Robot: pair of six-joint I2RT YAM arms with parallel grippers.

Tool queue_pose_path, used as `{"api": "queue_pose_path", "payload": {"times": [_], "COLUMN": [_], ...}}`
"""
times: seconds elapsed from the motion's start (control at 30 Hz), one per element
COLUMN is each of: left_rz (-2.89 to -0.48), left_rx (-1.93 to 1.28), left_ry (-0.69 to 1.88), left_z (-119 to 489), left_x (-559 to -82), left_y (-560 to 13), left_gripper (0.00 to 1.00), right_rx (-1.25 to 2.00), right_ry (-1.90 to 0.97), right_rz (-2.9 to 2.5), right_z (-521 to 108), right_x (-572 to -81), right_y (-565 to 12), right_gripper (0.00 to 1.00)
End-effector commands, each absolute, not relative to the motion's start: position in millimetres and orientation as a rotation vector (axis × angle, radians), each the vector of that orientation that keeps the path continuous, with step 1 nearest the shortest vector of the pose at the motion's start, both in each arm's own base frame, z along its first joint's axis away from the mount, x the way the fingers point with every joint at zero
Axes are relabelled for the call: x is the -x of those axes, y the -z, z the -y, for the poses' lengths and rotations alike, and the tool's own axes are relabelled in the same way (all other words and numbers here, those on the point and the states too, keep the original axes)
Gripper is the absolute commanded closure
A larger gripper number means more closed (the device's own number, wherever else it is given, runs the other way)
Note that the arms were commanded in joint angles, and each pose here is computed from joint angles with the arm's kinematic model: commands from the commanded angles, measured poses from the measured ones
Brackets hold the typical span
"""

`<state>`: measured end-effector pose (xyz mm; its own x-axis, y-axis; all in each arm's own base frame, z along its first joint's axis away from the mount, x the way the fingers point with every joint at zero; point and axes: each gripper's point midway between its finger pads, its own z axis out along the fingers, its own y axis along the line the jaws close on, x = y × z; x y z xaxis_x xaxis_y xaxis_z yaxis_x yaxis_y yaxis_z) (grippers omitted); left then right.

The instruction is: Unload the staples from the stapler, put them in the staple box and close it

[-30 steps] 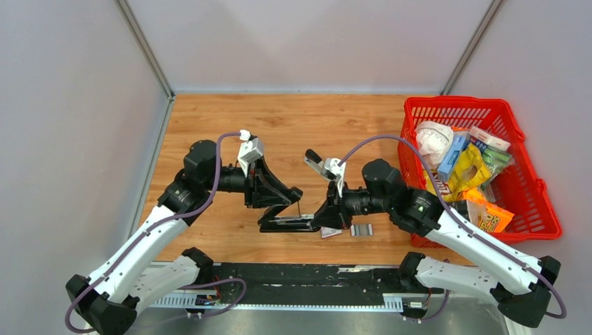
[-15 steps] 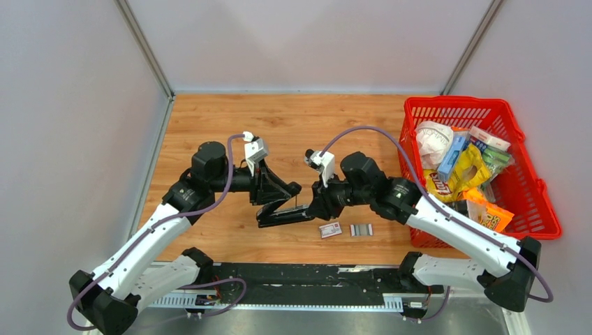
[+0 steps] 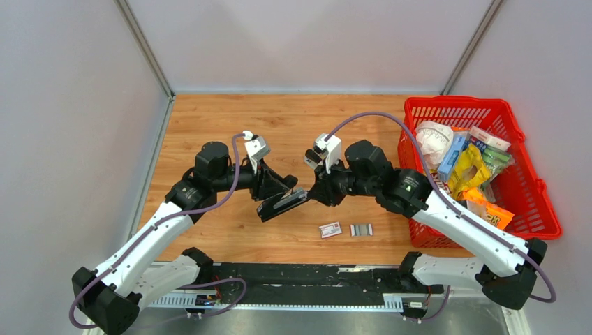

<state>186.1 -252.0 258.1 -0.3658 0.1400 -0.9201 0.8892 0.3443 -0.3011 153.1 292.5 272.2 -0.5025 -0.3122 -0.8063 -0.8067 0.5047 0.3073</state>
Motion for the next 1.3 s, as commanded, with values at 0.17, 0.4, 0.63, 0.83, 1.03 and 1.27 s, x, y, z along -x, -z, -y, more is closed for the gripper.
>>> {"api": "queue_pose_path", "payload": {"times": [0.17, 0.4, 0.63, 0.83, 1.03, 1.27], "left_rz": [-1.667, -1.651, -1.641, -1.636, -1.614, -1.581], "left_rx": [-0.880, -0.839, -0.832, -0.827, -0.817, -0.793], "left_ry": [1.071, 1.100, 1.102, 1.101, 1.108, 1.113], "left_z": [253.6, 255.9, 255.6, 255.8, 256.5, 257.1], "left_x": [-196.8, -197.2, -196.9, -198.4, -198.6, -200.5], "left_y": [-279.8, -283.5, -285.4, -286.4, -292.8, -304.5], "left_gripper": [1.00, 1.00, 1.00, 1.00, 1.00, 1.00], "right_rx": [0.804, 0.764, 0.767, 0.759, 0.760, 0.755], "right_ry": [-0.809, -0.818, -0.820, -0.811, -0.800, -0.784], "right_rz": [-2.013, -1.999, -2.006, -2.014, -2.029, -2.065], "right_z": [-303.7, -315.9, -325.4, -327.7, -329.0, -326.9], "right_x": [-186.3, -197.7, -203.0, -206.8, -208.8, -208.0], "right_y": [-291.2, -290.7, -285.1, -278.8, -269.4, -251.8], "right_gripper": [1.00, 1.00, 1.00, 1.00, 1.00, 1.00]}}
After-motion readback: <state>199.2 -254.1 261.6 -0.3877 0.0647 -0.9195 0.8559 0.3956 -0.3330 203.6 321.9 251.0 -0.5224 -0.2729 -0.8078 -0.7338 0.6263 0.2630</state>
